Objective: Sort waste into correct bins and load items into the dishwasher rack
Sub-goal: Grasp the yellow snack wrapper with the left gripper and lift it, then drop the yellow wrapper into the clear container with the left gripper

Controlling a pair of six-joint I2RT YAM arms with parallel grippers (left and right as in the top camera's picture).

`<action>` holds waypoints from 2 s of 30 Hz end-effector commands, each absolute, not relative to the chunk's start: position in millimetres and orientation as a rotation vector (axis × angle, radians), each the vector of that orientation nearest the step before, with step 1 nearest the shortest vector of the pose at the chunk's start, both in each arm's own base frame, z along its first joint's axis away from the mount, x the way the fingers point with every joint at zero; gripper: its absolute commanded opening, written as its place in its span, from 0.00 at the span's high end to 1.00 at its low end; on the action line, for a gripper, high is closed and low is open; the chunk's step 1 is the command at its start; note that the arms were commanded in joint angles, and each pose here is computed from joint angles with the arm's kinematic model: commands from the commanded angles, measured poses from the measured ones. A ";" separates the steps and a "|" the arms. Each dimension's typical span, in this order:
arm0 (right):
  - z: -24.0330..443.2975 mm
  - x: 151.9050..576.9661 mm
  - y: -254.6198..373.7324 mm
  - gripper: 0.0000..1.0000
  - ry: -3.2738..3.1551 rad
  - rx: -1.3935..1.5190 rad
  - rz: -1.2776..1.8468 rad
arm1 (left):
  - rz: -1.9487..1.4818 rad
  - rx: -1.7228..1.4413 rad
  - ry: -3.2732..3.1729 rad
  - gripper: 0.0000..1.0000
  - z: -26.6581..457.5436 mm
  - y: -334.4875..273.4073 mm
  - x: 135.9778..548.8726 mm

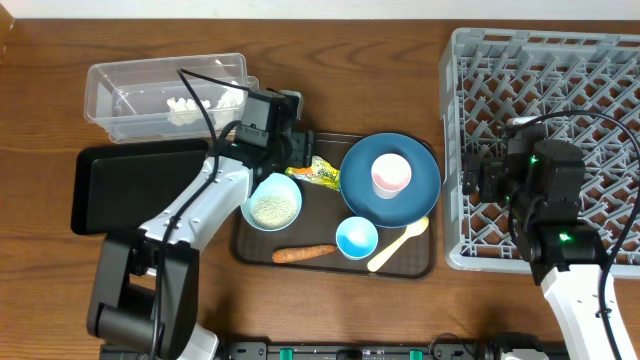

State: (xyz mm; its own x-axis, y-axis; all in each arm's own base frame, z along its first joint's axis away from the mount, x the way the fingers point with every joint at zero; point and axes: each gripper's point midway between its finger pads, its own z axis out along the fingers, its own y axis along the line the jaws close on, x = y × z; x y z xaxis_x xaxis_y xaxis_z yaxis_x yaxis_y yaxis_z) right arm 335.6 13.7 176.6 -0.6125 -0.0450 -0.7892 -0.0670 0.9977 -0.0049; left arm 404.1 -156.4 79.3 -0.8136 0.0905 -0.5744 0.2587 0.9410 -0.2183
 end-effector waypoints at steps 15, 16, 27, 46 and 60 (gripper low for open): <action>183.3 338.7 16.5 0.01 2.218 -0.067 0.049 | -0.337 0.250 2.699 0.29 41.6 -143.9 373.0; 183.3 338.7 16.5 0.01 2.218 -0.067 0.049 | -0.335 0.250 2.709 0.30 39.0 -143.5 371.8; 183.2 338.6 16.5 0.01 2.218 -0.067 0.049 | -0.329 0.252 2.739 0.64 21.0 -144.2 372.4; 183.2 338.6 16.5 0.01 2.218 -0.067 0.049 | -0.328 0.136 2.455 0.94 102.2 -117.2 426.1; 183.3 338.7 16.5 0.02 2.218 -0.067 0.049 | -0.154 -0.196 2.118 0.93 179.3 24.9 477.9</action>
State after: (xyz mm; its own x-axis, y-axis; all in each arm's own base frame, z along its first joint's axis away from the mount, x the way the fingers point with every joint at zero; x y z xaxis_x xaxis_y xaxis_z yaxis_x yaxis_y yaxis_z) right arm 335.5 13.7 176.5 -0.6128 -0.0450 -0.7889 -0.0670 0.9977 -0.0049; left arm 469.1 4.2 170.2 -0.5633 -0.1924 -0.8035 -0.0343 0.9771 -0.2099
